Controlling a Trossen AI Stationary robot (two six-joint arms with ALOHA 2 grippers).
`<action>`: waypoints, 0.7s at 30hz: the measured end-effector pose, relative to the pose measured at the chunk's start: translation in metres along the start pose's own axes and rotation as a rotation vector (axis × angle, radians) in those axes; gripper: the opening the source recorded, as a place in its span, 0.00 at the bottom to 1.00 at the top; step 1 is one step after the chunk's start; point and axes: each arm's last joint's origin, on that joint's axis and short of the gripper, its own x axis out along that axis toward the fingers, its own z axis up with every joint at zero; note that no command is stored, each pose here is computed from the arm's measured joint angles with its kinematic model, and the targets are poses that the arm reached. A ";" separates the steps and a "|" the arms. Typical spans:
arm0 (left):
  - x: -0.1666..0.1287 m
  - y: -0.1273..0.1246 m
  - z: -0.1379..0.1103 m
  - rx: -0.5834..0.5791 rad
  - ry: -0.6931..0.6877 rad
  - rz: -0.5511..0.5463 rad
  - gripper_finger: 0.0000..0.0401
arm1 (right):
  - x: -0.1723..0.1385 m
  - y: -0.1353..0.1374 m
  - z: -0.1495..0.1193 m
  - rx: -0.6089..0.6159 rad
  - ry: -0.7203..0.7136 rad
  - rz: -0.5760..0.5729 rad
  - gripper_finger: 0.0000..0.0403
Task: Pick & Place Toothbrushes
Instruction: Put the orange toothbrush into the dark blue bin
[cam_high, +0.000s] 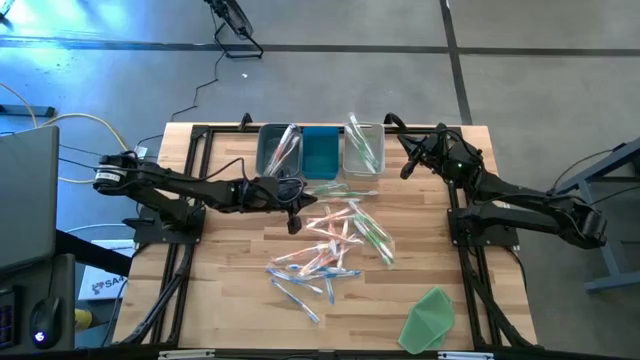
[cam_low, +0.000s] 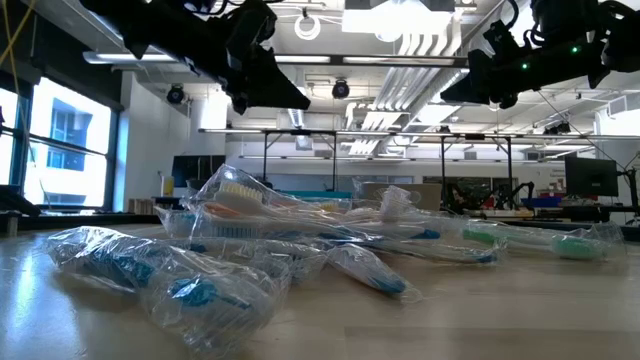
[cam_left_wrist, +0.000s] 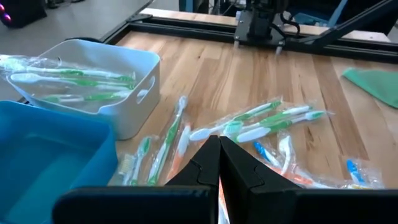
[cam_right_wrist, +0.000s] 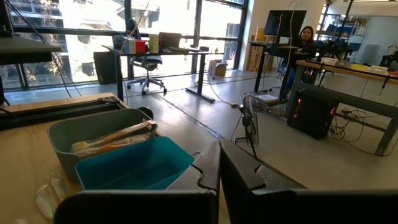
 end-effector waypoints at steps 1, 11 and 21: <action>0.000 0.000 0.000 0.000 0.001 0.000 0.00 | 0.000 0.000 0.000 0.000 0.000 0.000 0.01; 0.000 0.000 0.000 0.000 0.002 0.001 0.00 | 0.000 0.000 0.000 0.000 0.001 0.000 0.01; 0.000 0.000 -0.002 0.006 0.025 0.003 0.00 | 0.000 0.000 0.000 0.000 0.001 0.000 0.01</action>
